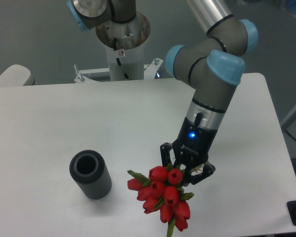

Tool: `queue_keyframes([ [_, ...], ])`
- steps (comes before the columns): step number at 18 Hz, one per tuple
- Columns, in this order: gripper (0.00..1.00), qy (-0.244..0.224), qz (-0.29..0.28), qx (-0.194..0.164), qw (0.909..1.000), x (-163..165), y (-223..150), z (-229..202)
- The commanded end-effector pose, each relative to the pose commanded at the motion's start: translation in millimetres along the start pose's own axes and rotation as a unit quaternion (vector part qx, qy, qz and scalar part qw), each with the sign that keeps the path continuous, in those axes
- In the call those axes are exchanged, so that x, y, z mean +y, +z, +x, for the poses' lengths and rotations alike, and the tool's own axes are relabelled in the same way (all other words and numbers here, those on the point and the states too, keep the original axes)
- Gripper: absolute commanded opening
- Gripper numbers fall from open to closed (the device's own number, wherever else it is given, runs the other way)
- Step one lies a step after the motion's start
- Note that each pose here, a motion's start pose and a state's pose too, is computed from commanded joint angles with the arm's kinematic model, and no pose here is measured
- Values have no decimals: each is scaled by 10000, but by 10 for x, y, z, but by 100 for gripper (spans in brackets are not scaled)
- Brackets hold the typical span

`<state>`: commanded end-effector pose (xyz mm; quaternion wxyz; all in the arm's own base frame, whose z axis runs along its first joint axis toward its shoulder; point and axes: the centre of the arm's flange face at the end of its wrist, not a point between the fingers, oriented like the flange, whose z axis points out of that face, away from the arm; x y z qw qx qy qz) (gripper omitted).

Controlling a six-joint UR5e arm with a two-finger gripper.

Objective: Pick up the flowers from the table
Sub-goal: 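Lift the grasped tulip bunch up off the table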

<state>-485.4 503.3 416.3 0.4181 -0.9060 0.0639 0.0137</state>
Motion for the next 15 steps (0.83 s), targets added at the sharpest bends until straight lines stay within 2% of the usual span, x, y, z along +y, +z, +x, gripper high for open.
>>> queue_keyframes([
  [2, 18, -24, 142, 43, 9999, -19, -54, -9],
  [15, 18, 69, 202, 90, 9997, -128, -57, 97],
])
